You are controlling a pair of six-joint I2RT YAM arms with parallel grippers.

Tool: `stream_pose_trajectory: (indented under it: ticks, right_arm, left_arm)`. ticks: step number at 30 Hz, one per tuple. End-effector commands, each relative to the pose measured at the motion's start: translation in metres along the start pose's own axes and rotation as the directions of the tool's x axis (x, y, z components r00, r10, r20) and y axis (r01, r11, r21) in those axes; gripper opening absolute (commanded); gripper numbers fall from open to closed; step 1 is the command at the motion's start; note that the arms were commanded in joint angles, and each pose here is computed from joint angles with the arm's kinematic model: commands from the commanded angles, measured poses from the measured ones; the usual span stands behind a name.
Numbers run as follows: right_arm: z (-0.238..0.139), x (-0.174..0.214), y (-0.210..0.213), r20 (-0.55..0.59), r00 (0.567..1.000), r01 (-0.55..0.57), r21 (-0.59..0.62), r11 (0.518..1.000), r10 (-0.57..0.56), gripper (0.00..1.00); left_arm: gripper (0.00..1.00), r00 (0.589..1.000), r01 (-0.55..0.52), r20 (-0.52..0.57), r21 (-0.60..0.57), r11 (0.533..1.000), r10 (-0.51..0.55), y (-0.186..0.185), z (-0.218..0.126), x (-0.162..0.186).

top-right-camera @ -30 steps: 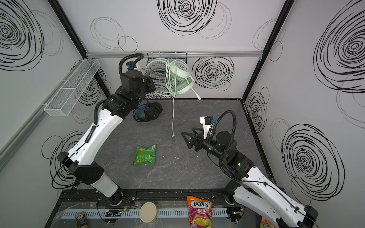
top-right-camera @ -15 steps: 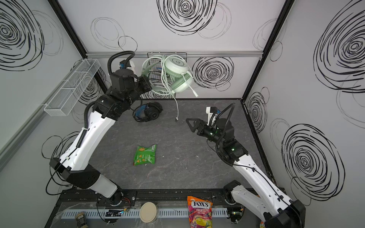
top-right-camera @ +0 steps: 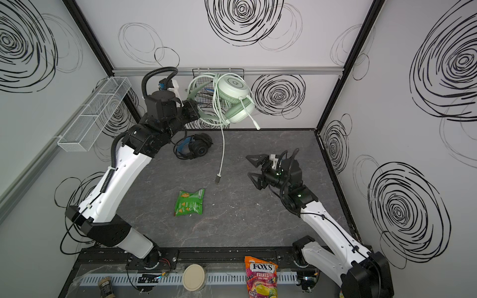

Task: Wrap the headphones
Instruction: 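Grasp the hanging cable plug end below the headset with the right gripper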

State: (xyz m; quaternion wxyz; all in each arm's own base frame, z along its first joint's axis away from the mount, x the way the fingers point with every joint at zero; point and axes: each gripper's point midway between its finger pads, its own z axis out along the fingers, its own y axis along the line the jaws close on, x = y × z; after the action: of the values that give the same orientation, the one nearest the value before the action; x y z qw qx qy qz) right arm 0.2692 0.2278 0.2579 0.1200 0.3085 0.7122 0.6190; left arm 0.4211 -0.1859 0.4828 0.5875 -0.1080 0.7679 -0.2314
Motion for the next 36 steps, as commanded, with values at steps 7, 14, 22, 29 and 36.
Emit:
stream_pose_trajectory:
  ticks: [7,14,22,29,36]
  right_arm:
    - [0.013,0.015,0.019,-0.073,0.983,-0.172,-0.06,0.983,0.168,0.98]
    - [0.013,0.004,0.003,-0.036,0.976,-0.218,-0.068,0.974,0.216,0.99]
    - [0.01,0.01,0.006,-0.069,0.972,-0.23,-0.08,0.97,0.224,0.99]
    - [0.003,0.013,-0.001,-0.062,0.97,-0.237,-0.066,0.969,0.233,0.99]
    - [0.004,0.01,-0.003,-0.051,0.975,-0.221,-0.058,0.974,0.218,0.98]
  left_arm:
    - [0.0,0.991,0.021,0.125,0.138,0.99,-0.039,-0.04,-0.019,-0.028]
    - [0.0,0.995,0.021,0.09,0.178,0.984,-0.037,-0.051,-0.016,-0.014]
    - [0.0,0.998,0.017,0.06,0.2,0.98,-0.029,-0.063,-0.012,0.003]
    - [0.0,0.998,-0.005,0.059,0.209,0.978,-0.007,-0.072,-0.012,0.005]
    - [0.0,0.999,-0.024,0.052,0.222,0.975,0.012,-0.079,-0.014,0.01]
